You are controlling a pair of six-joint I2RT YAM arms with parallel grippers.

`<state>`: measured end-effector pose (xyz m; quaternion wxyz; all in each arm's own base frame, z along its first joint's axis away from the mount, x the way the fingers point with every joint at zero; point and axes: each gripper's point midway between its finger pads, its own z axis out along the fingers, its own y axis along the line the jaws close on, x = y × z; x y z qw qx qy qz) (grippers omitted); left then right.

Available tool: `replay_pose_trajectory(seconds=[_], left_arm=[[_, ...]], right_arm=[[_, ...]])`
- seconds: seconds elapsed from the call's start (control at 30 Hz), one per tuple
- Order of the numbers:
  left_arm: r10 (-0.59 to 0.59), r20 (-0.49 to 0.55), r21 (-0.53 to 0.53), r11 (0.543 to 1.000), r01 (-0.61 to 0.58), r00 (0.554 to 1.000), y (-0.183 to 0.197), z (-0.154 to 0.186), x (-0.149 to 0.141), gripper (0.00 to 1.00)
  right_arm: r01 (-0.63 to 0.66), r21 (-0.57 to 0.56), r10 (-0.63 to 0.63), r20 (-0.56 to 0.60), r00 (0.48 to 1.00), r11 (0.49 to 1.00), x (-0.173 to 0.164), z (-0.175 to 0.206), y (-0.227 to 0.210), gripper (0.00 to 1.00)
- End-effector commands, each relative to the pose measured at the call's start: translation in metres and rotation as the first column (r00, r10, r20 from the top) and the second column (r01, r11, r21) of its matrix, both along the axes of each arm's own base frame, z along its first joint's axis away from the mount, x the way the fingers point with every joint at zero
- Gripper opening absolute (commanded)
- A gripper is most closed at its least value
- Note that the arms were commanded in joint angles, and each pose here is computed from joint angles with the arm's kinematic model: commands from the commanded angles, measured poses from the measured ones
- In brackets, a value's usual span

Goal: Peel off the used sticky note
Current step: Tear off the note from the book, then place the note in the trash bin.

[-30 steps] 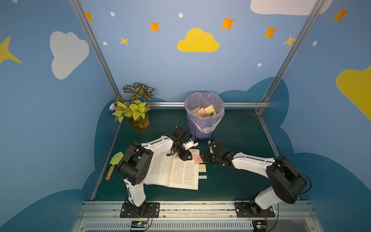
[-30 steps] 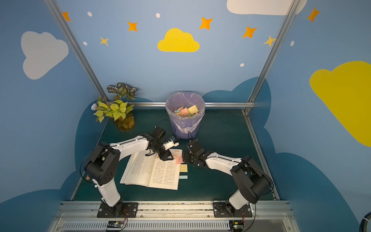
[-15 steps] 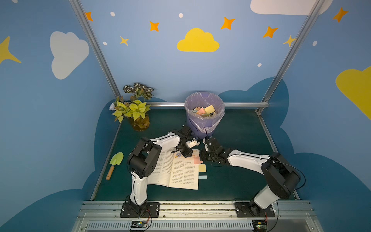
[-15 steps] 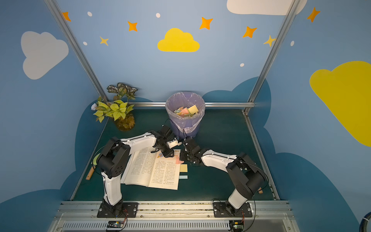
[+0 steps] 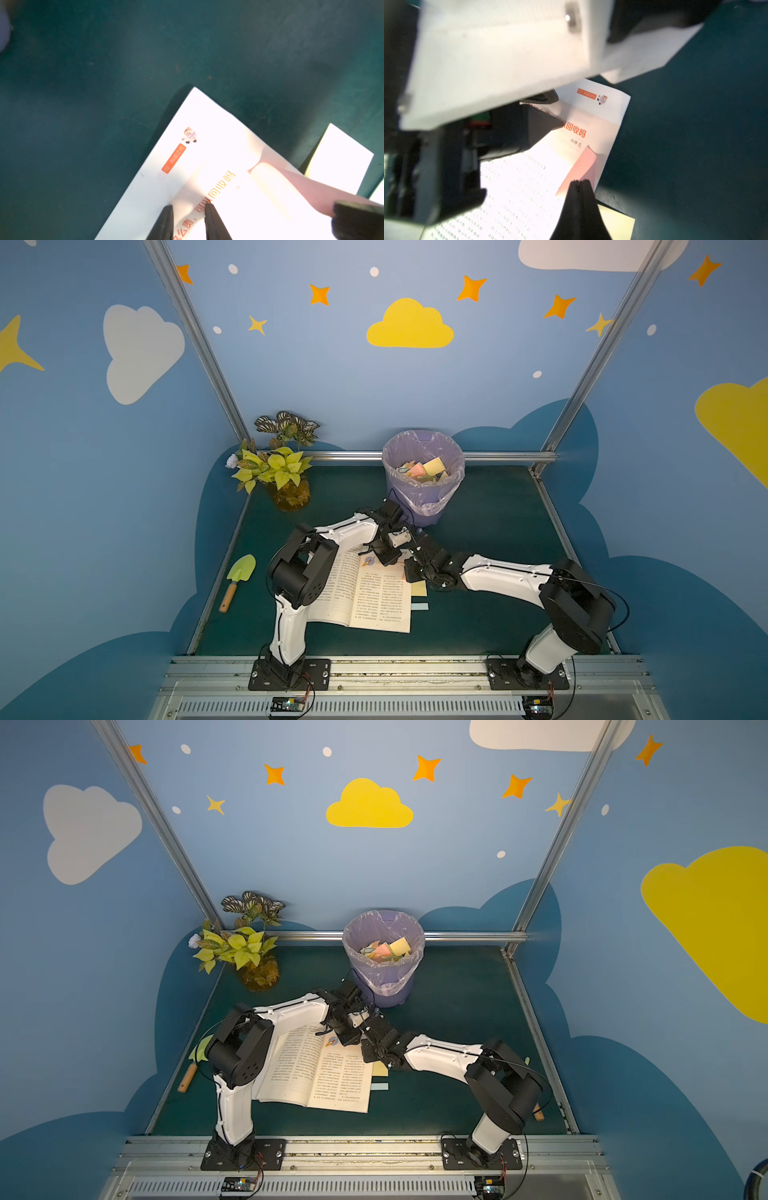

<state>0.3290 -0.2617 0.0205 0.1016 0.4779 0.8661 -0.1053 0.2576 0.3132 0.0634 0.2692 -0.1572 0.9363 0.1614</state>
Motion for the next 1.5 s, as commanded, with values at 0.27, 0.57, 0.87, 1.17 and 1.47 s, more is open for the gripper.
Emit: replay_pose_trajectory(seconds=[0.27,0.57,0.87,1.17,1.47], left_arm=[[-0.014,-0.082,0.102,0.995,0.023,0.996,0.019,-0.028,-0.018,0.3],[-0.015,-0.077,0.082,0.996,0.021,0.997,0.023,-0.015,-0.02,0.3],[0.051,-0.096,-0.116,0.991,-0.062,0.994,0.05,0.036,-0.04,0.33],[0.139,-0.066,-0.389,0.908,-0.154,0.988,0.081,0.104,-0.057,0.42],[0.2,-0.054,-0.486,0.851,-0.201,0.978,0.099,0.11,-0.067,0.61]], right_arm=[[-0.072,0.006,0.071,0.071,0.995,0.997,-0.023,0.012,0.0,0.0],[-0.101,0.077,0.091,0.122,0.988,0.992,-0.046,0.045,-0.008,0.0],[-0.131,0.189,0.091,0.207,0.974,0.973,-0.063,0.125,-0.026,0.0],[-0.088,0.284,-0.045,0.429,0.902,0.955,-0.042,0.244,-0.061,0.0],[0.067,0.354,-0.221,0.414,0.883,0.933,0.046,0.328,-0.084,0.0]])
